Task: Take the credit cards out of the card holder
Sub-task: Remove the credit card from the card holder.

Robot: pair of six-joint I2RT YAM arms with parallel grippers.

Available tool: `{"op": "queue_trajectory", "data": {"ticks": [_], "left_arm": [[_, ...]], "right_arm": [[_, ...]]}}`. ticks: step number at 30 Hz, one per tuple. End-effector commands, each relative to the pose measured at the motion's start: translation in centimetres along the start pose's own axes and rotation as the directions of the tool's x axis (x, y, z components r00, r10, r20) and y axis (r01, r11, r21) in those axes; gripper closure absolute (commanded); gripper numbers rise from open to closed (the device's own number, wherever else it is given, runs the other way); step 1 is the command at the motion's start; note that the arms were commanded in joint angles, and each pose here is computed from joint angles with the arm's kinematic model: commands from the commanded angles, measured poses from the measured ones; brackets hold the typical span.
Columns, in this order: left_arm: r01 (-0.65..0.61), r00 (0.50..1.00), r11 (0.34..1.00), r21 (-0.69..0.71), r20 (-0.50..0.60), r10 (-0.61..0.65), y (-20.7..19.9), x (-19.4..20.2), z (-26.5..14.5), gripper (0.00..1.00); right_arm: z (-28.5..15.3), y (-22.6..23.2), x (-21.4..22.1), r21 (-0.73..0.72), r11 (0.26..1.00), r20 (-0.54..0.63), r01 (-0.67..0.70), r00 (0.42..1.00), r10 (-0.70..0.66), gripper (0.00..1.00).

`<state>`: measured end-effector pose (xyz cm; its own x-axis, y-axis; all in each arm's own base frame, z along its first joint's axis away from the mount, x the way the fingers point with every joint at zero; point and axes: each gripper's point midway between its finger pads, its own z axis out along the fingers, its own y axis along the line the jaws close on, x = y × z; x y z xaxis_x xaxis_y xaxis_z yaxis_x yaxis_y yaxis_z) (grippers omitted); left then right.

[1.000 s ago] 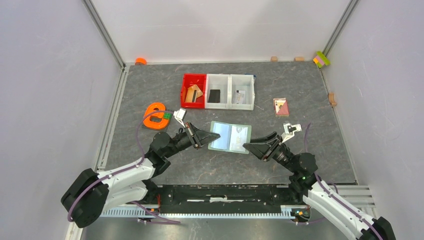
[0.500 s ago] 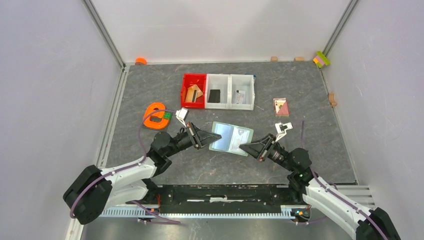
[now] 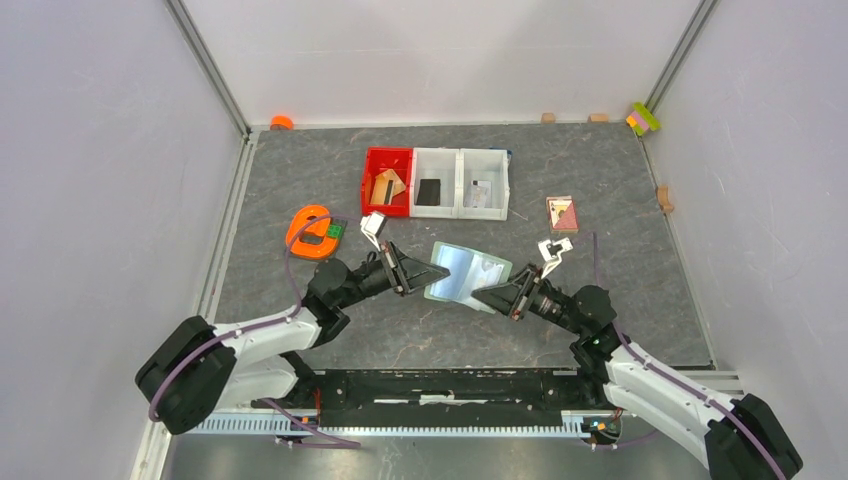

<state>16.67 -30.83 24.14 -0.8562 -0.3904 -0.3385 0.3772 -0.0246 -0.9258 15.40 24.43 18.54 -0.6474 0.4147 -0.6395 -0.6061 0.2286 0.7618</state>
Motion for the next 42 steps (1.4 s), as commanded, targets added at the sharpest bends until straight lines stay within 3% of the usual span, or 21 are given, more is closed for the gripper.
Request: {"op": "queue_trajectory", "data": {"ticks": [1,6,11,13,18,21,24,27,33,35,38,42], "left_arm": [[-0.022,1.0,0.993,0.119,-0.014,0.024,-3.6,-0.3,0.7,0.98],[-0.016,0.998,0.996,0.086,-0.051,0.021,-2.7,0.3,1.1,0.98],[-0.085,0.992,0.994,-0.071,-0.102,0.077,0.6,0.8,1.5,0.93],[-0.136,0.986,0.974,-0.18,-0.117,0.116,2.6,0.8,1.2,0.8],[-0.269,0.958,0.917,-0.295,-0.181,0.222,4.8,1.1,0.9,0.32],[-0.298,0.946,0.902,-0.313,-0.224,0.234,5.8,1.7,1.0,0.18],[-0.328,0.93,0.882,-0.338,-0.28,0.238,7.0,2.5,1.1,0.15],[-0.357,0.912,0.868,-0.345,-0.327,0.246,7.7,3.1,1.3,0.2],[-0.363,0.914,0.85,-0.383,-0.322,0.245,8.7,2.9,1.3,0.6],[-0.362,0.915,0.846,-0.391,-0.321,0.243,8.9,2.9,1.1,0.72],[-0.352,0.923,0.84,-0.413,-0.305,0.237,9.2,2.7,0.9,0.84],[-0.318,0.936,0.852,-0.415,-0.278,0.214,9.1,2.6,0.6,0.95]], "right_arm": [[0.7,1.5,-1.4,-0.042,0.997,0.016,0.068,0.998,-0.067,0.73],[0.9,1.7,-1.9,-0.043,0.995,0.023,0.086,0.996,-0.085,0.75],[1.3,1.8,-2.3,-0.025,0.991,0.008,0.132,0.991,-0.131,0.94],[1.3,1.5,-2.2,-0.008,0.991,-0.005,0.136,0.991,-0.136,1.0],[1.3,0.9,-1.8,0.015,0.995,-0.018,0.1,0.995,-0.1,1.0],[1.5,0.7,-1.6,0.023,0.997,-0.028,0.078,0.997,-0.077,1.0],[1.5,0.8,-1.5,0.02,0.998,-0.035,0.061,0.998,-0.06,1.0],[1.6,1.0,-1.5,0.011,0.999,-0.039,0.051,0.998,-0.051,1.0],[1.7,1.2,-1.4,0.0,0.999,-0.052,0.053,0.997,-0.053,0.97],[1.6,1.1,-1.4,0.002,0.998,-0.053,0.061,0.997,-0.06,0.85],[1.5,0.7,-1.3,0.026,0.996,-0.057,0.09,0.994,-0.088,0.59],[1.2,-0.1,-1.6,0.077,0.988,-0.053,0.133,0.99,-0.13,0.46]]}}
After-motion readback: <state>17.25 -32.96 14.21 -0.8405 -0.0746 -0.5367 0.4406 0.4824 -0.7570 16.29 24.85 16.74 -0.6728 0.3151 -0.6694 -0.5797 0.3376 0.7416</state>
